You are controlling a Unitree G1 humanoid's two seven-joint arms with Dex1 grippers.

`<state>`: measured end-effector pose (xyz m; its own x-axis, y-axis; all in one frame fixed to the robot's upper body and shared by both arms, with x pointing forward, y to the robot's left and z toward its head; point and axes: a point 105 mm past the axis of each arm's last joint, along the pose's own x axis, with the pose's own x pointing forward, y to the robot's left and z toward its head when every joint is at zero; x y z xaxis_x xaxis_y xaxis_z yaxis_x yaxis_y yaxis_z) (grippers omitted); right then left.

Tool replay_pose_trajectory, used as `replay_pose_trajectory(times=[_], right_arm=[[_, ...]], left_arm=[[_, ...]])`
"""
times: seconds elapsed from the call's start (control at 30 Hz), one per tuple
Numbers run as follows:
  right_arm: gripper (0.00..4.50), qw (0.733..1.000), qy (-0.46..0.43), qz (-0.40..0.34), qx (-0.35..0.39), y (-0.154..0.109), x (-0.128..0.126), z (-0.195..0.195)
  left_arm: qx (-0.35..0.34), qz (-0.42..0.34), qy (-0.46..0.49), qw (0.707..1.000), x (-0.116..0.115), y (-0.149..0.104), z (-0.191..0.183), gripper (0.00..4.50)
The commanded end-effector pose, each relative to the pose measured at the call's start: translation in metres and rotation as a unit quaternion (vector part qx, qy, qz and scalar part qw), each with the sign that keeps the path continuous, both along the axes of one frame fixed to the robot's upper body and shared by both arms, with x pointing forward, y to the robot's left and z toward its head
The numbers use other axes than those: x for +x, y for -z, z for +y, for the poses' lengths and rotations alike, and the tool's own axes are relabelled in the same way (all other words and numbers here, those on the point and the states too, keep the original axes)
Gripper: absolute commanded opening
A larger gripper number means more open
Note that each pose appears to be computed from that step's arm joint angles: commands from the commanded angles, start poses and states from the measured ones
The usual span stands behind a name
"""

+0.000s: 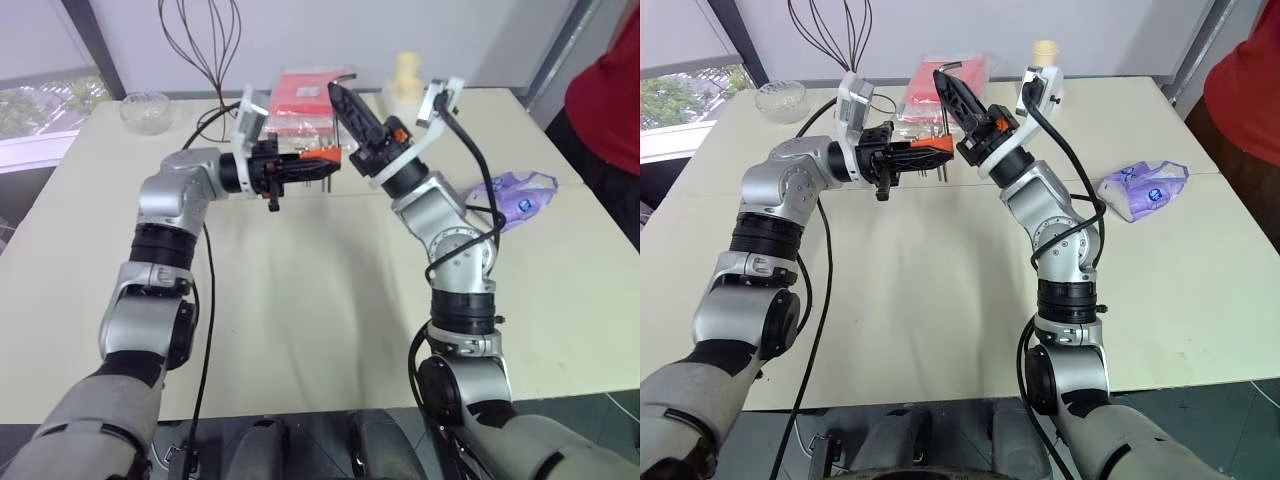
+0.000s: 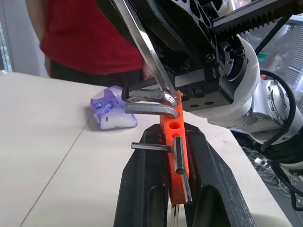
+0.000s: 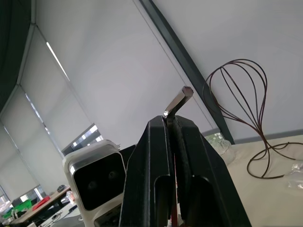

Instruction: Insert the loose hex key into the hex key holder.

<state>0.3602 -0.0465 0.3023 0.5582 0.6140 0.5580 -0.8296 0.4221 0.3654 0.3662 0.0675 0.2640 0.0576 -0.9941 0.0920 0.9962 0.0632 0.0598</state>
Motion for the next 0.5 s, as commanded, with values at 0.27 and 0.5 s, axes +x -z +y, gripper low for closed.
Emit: replay_pose_trajectory(times=[0.27, 0.5], right_arm=[[0.05, 1.0, 0.016, 0.002, 0.006, 0.001, 0.004, -0.006], [0.05, 1.0, 0.013, -0.003, 0.015, -0.004, 0.002, -0.006]], left_arm=[[-0.023, -0.04, 0.018, 0.999, -0.011, -0.02, 0.0, 0.0], [0.005, -0.031, 0.018, 0.999, -0.01, -0.005, 0.003, 0.0]])
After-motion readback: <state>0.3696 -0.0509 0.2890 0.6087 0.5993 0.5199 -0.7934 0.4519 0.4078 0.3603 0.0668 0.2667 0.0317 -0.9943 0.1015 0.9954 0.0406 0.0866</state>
